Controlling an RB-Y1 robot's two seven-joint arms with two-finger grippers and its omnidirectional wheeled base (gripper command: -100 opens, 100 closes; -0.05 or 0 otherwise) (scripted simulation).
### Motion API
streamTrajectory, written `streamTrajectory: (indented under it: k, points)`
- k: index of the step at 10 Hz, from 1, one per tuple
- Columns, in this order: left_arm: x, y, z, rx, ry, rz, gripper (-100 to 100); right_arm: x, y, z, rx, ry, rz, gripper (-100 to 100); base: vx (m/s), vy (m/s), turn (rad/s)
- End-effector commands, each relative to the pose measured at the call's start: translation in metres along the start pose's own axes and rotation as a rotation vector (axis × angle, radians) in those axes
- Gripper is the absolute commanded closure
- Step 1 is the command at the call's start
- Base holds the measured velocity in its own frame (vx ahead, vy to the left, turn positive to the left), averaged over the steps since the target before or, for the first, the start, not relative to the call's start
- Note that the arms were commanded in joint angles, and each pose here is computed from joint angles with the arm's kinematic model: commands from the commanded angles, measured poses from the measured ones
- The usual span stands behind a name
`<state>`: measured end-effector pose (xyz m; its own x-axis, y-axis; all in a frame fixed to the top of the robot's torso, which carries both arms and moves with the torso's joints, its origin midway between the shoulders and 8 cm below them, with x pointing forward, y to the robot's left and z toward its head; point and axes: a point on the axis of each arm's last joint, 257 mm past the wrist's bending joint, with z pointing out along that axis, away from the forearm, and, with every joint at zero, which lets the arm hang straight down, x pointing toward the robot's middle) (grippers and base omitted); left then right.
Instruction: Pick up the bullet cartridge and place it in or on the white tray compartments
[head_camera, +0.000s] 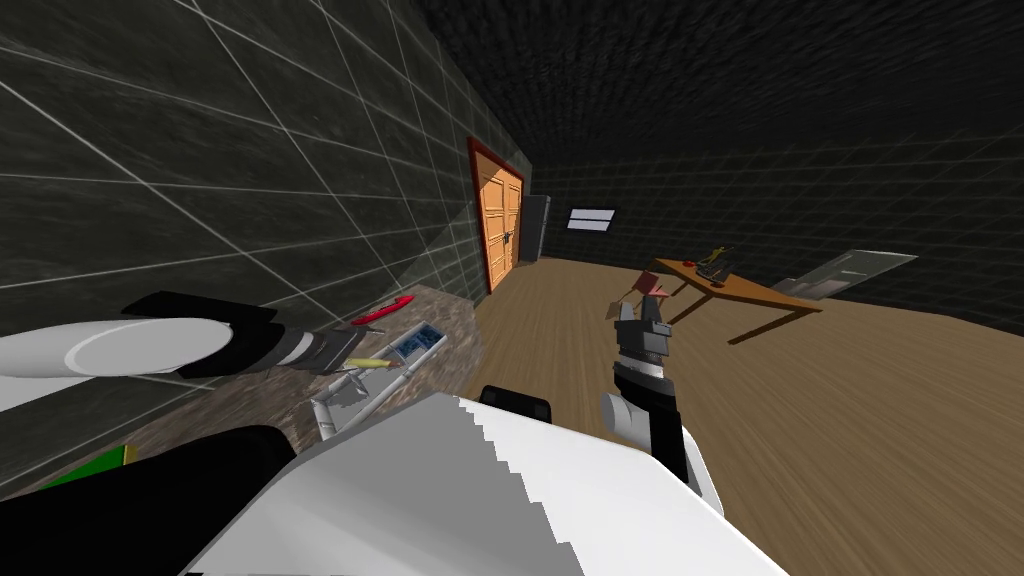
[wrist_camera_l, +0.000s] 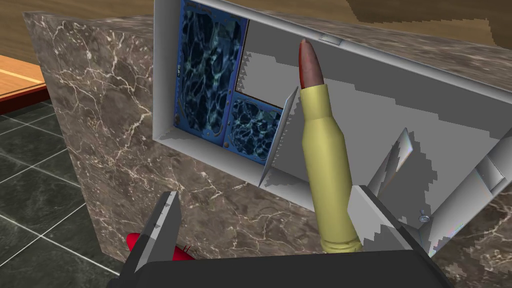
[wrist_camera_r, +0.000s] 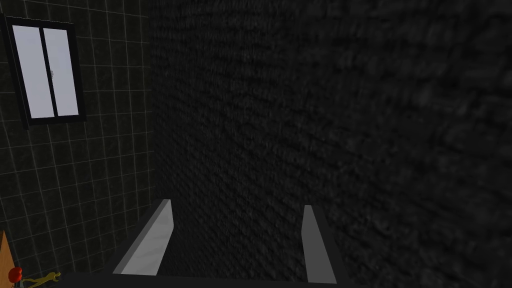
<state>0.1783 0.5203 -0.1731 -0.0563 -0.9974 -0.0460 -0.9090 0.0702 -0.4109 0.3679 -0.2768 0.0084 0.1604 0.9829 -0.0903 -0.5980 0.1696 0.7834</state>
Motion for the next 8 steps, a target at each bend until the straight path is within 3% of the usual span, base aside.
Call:
streamTrajectory:
  k: [1,2,3,8]
  points:
    - [0.004,-0.0056,-0.0066,-0.002,0.006,0.009,-100,0.0,0.0,0.0,0.0,0.0,0.0,0,0.017,0.013,0.066]
    - [0.0025,-0.003,-0.0038,0.0,0.003,0.005,-100,0.0,0.0,0.0,0.0,0.0,0.0,0,0.007,0.005,0.01]
    - [0.0028,-0.0032,-0.0043,-0.001,0.004,0.005,0,0.0,0.0,0.0,0.0,0.0,0.0,0,0.0,0.0,0.0]
    - [0.0028,-0.0032,-0.0043,-0.001,0.004,0.005,0,0.0,0.0,0.0,0.0,0.0,0.0,0,0.0,0.0,0.0]
